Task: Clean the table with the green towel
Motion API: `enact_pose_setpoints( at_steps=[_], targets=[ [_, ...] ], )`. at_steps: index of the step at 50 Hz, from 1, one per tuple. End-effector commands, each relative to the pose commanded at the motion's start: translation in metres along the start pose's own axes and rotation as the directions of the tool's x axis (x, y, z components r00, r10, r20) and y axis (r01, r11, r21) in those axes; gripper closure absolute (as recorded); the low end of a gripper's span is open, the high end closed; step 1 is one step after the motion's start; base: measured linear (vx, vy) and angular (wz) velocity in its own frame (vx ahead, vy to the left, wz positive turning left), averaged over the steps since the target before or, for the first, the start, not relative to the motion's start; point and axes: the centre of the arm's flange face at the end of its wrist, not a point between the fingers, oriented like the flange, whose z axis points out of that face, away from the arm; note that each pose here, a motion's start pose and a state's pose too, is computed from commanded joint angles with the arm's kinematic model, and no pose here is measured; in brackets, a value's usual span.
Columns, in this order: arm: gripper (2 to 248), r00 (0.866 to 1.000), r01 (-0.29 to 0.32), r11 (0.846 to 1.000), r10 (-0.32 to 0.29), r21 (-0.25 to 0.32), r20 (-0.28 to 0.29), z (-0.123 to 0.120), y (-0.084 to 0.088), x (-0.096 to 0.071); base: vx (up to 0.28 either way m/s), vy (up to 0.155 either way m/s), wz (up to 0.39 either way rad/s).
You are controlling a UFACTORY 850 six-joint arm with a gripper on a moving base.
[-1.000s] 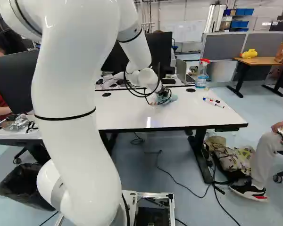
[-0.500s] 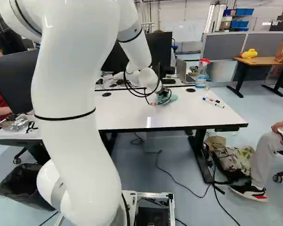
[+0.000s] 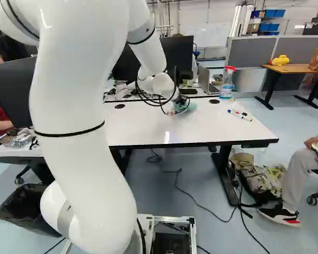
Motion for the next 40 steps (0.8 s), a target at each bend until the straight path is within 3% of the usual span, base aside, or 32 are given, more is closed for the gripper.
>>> enact_pose_setpoints(
  at_steps=[31, 40],
  targets=[
    [208, 0.997, 0.054, 0.996, -0.05, 0.074, -0.063, -0.037, -0.049, 0.017, 0.0, 0.0, 0.0],
    [208, 0.996, 0.07, 0.993, -0.064, 0.096, -0.063, -0.039, -0.063, 0.015, 0.0, 0.0, 0.0]
  ],
)
